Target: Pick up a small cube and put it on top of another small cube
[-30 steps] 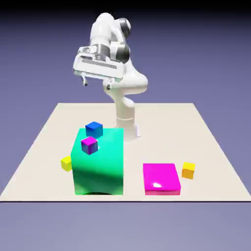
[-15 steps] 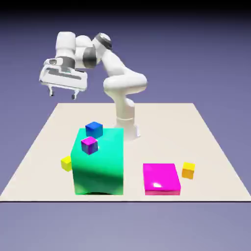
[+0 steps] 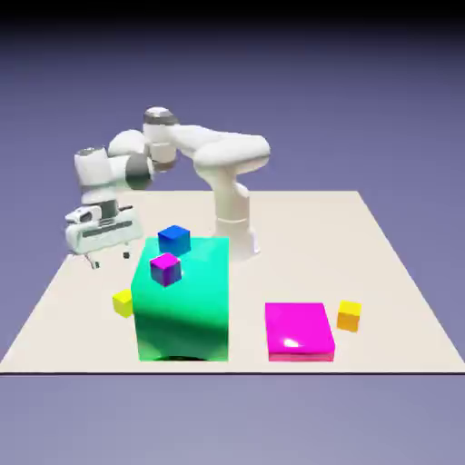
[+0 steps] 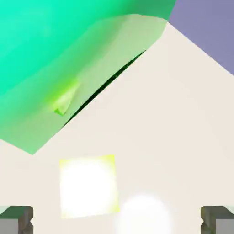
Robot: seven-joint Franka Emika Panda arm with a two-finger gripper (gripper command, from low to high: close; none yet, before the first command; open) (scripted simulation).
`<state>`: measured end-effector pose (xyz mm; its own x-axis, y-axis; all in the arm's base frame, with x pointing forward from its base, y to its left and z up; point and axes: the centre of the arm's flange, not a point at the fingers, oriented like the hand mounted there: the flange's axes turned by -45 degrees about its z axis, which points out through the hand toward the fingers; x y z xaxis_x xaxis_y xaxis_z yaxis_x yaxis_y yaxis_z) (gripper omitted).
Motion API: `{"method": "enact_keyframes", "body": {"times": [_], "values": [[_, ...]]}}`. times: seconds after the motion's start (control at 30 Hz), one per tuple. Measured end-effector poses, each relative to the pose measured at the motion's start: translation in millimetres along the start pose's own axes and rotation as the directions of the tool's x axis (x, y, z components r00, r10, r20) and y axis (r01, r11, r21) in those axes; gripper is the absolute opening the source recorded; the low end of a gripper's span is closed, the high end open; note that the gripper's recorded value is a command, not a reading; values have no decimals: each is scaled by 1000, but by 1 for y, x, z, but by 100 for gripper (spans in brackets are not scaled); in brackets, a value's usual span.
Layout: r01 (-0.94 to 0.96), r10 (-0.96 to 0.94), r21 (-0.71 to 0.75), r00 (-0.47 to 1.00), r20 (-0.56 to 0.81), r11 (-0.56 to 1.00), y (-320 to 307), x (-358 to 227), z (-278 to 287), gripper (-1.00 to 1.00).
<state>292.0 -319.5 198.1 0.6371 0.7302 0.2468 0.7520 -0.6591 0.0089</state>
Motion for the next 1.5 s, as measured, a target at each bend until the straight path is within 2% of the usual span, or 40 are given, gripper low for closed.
{"method": "enact_keyframes", "body": {"times": [0.07, 0.2, 0.23, 0.3, 0.5, 0.67, 0.93, 1.2, 1.5], "values": [[9, -9, 11, 1000, 5, 1000, -1, 0, 7, 0], [7, -7, 11, 1000, 4, 1000, -1, -5, 66, 0], [8, -9, 11, 1000, 5, 1000, -1, -5, 76, -100], [8, -9, 12, 1000, 4, 1000, -1, -5, 76, -100], [8, -8, 0, 1000, 22, 1000, 8, 9, -11, -100], [-48, 52, -94, 998, 39, 994, 21, 61, -82, -100], [-125, 127, -199, 992, 0, 972, 5, 167, -149, -100], [-177, 169, -242, 984, -53, 954, -45, 294, -169, -100], [-233, 217, -219, 972, -92, 948, -141, 423, -132, -100]]}}
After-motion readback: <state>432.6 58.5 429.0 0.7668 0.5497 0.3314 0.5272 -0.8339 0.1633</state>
